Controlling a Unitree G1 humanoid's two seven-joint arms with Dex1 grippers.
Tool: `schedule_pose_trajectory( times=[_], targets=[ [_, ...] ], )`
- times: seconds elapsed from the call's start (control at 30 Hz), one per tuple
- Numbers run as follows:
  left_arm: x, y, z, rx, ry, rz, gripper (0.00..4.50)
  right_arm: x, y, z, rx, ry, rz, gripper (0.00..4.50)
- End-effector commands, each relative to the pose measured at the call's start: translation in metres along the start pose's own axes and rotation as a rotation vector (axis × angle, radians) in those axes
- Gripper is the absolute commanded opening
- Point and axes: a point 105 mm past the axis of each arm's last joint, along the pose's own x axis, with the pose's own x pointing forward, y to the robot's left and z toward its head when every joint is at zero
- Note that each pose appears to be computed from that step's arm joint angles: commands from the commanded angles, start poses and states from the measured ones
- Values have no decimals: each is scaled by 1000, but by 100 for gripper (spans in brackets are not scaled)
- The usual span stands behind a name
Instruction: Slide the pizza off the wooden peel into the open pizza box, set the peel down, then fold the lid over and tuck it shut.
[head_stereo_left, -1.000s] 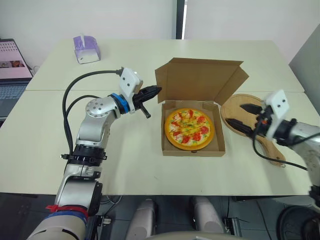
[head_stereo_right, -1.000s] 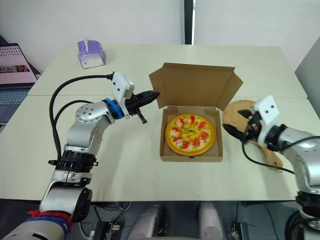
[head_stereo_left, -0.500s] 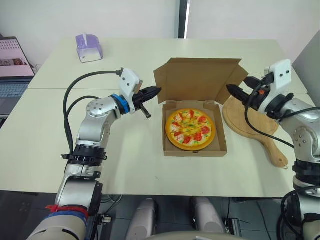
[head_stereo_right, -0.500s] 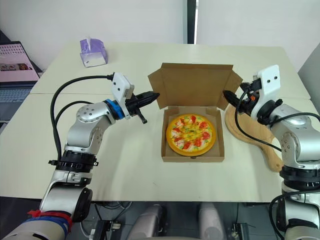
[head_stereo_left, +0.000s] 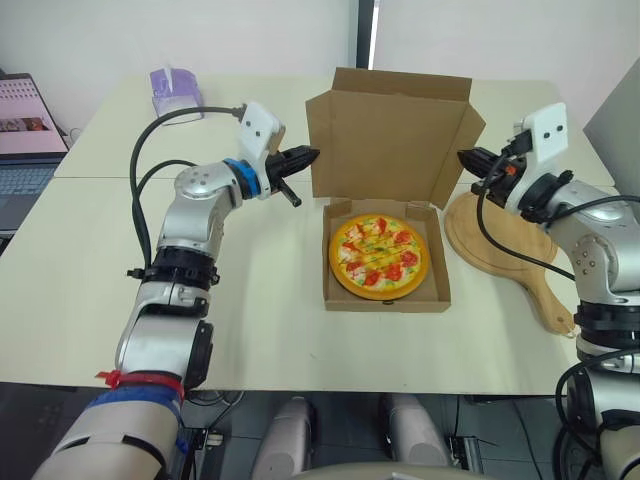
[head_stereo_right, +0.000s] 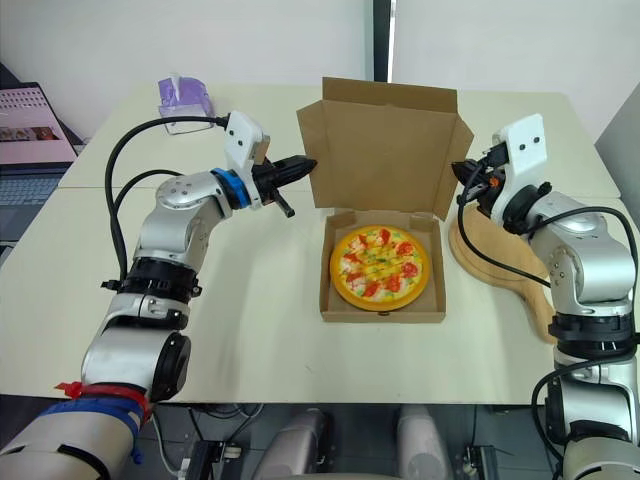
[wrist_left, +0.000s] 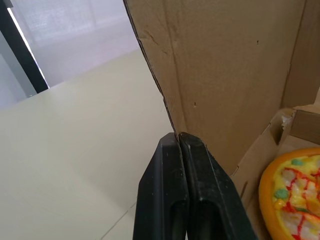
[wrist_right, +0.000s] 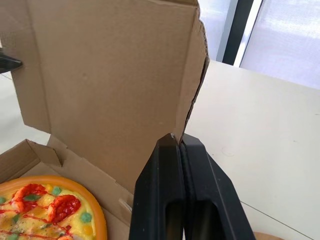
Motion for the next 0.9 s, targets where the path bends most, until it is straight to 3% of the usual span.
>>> schedule_pose_trajectory(
  times=[0.03, 0.27, 0.57, 0.9],
  targets=[
    [10, 7, 22, 77, -46, 11, 0, 1, 0, 21, -55, -69, -25, 1],
    [23, 6, 28, 6, -74, 9, 0, 2, -5, 22, -75, -88, -78, 1],
    [8, -16, 36, -167, -159, 16, 0, -4, 12, 19, -44, -115, -89, 1],
    [-15, -42, 22, -267, -123, 25, 0, -15, 34, 8, 39, -111, -101, 1]
  ],
)
